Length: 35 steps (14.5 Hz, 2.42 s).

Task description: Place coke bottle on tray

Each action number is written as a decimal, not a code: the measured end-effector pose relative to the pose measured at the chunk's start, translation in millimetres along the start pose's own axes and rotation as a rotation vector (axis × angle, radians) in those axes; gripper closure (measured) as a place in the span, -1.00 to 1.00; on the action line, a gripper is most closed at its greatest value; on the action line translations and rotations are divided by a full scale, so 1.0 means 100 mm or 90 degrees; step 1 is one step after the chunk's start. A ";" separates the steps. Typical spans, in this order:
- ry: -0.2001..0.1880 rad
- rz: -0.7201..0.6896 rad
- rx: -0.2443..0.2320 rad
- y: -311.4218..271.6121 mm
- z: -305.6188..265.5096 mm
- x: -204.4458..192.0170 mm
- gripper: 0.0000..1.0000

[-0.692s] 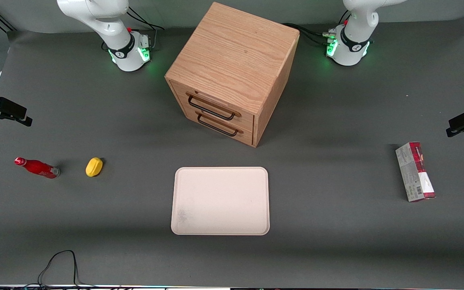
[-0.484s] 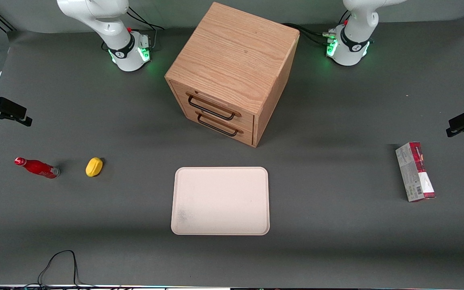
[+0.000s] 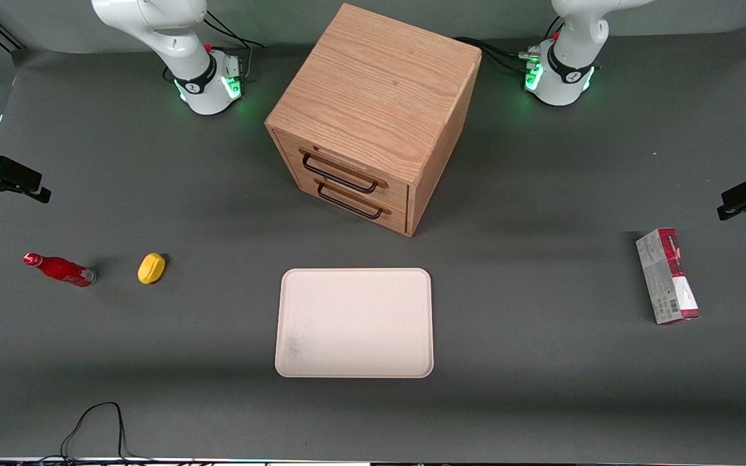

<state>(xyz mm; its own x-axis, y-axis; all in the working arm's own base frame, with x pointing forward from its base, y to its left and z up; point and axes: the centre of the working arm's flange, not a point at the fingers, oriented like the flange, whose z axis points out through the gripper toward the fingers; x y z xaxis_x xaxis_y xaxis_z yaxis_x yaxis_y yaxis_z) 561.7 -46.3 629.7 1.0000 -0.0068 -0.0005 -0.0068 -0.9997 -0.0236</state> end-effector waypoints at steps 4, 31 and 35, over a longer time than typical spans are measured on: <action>-0.002 -0.019 -0.026 0.62 -0.02 -0.08 -1.00; -0.020 -0.090 -0.027 2.24 2.71 0.22 -1.00; -0.024 -0.096 -0.035 2.30 2.88 0.23 -1.00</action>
<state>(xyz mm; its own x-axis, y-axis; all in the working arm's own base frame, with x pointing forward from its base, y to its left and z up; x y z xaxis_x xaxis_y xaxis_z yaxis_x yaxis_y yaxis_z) 583.5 -269.8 336.5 0.9889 0.1438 -0.0386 0.1449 -0.9890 0.0286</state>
